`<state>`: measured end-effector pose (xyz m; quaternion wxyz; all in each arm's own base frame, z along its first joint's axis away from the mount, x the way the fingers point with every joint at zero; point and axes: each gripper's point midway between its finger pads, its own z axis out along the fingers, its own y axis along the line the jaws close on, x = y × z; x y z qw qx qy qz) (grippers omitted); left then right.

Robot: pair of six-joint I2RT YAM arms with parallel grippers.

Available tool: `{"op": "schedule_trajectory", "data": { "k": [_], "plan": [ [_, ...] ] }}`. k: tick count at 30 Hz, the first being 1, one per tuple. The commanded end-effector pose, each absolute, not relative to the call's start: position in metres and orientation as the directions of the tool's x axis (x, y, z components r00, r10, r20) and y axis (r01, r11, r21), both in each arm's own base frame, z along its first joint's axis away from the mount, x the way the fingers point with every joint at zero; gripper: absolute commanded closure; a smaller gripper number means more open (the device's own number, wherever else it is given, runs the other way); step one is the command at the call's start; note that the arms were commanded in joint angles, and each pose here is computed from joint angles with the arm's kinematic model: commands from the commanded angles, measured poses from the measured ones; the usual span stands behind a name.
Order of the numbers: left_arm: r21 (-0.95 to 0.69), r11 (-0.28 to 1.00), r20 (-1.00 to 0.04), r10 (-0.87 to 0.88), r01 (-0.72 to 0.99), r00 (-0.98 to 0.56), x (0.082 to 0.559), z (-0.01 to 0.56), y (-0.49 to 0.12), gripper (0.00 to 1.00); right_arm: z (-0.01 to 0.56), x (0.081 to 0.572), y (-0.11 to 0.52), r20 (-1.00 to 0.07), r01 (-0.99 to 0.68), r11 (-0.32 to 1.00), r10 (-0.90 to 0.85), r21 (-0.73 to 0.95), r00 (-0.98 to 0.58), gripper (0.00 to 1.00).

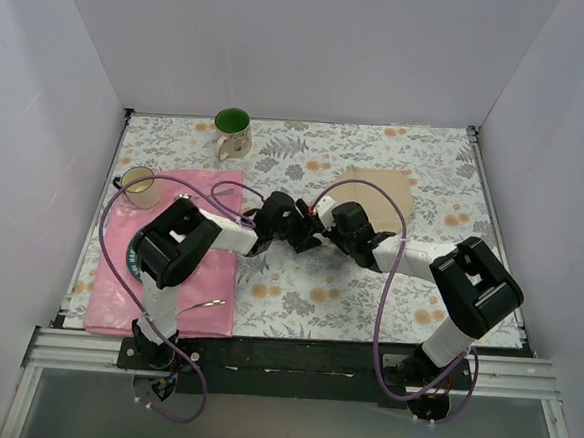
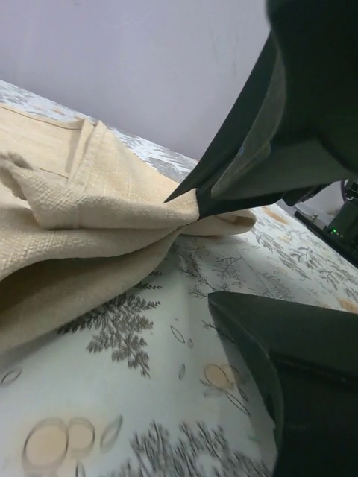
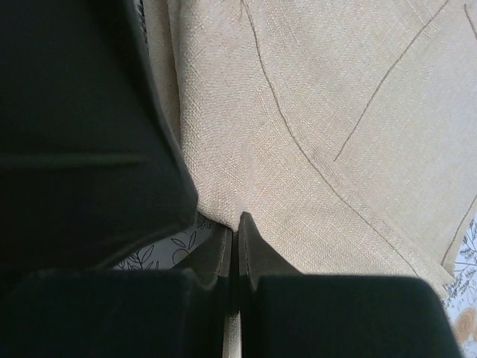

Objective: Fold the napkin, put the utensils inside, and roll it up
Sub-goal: Roll the napkin with the utensil

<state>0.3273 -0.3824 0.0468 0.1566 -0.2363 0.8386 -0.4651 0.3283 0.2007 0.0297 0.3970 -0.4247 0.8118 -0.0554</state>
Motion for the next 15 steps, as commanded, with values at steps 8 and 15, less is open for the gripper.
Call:
{"op": "schedule_trajectory", "data": {
  "k": [8,15],
  "plan": [
    [-0.839,0.508,-0.153,-0.561,-0.193,-0.813,0.327,0.109,-0.320,0.34,-0.001,0.284,0.224,-0.524,-0.786,0.604,-0.716,-0.132,-0.462,0.99],
    [-0.745,0.600,-0.130,-0.559,-0.291,-0.819,0.319,0.098,-0.306,0.15,0.002,0.277,0.234,-0.568,-0.766,0.632,-0.590,0.117,-0.574,0.99]
  ]
}}
